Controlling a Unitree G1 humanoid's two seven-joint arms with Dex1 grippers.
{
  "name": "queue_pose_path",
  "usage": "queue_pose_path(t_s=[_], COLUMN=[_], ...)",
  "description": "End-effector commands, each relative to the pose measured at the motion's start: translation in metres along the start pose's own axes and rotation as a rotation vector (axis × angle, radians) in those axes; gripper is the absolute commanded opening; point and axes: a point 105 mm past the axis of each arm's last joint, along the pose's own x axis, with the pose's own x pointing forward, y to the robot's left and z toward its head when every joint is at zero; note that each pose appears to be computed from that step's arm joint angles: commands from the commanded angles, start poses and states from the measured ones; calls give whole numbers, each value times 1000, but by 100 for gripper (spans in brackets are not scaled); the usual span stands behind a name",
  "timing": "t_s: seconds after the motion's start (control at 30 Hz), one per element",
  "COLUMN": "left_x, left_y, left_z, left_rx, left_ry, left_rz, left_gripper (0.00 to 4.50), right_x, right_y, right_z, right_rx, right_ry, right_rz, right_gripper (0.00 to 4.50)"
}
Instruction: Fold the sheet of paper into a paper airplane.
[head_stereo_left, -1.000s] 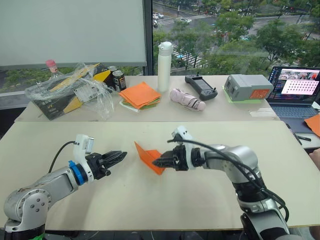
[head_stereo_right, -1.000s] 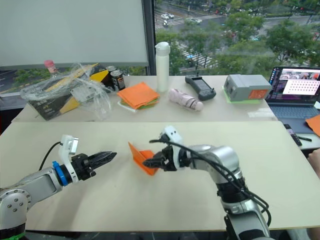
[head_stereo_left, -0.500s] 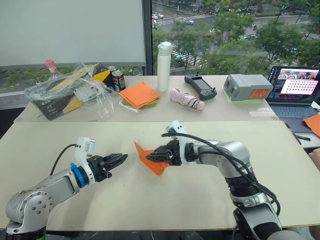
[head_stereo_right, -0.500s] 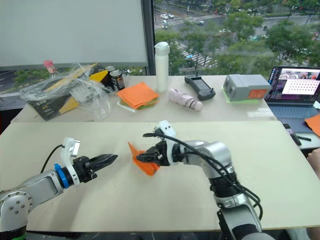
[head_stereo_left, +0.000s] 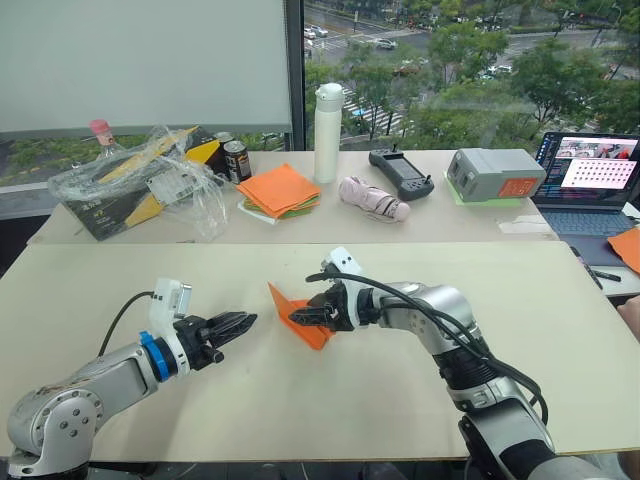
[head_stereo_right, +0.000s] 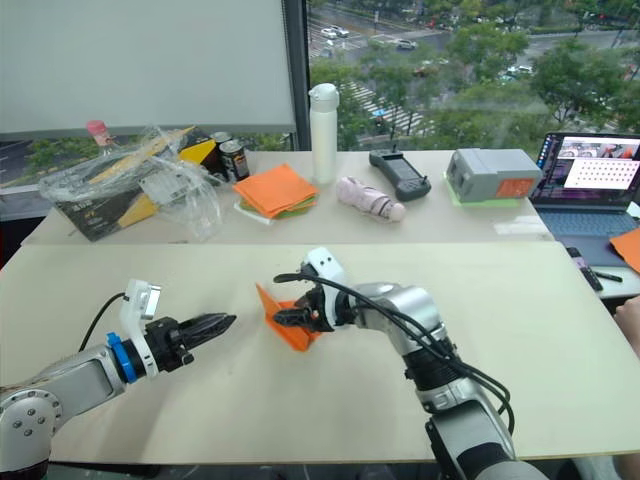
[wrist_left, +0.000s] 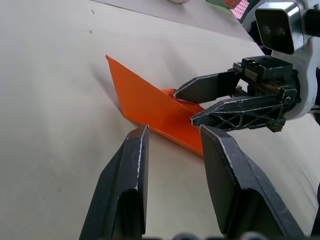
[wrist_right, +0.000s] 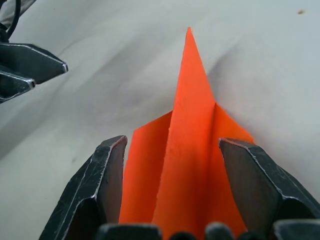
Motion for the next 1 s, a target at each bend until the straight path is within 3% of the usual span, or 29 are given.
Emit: queue_pose_path(t_s=[0.03, 0.53, 1.0], left_x=[-4, -7, -9], left_y=[-6, -6, -5], left_z=[12, 14, 15], left_rx=[43, 44, 47], left_ry=[-53, -64, -63], left_rz=[-7, 11, 18], left_gripper=[173, 173, 173], right_x=[4, 13, 7], right_y=[7, 2, 13], right_z=[7, -8, -1], right_rx=[-44, -89, -14], right_ry=[-16, 49, 11], right_rz=[29, 8, 89], right_gripper=[324, 324, 324])
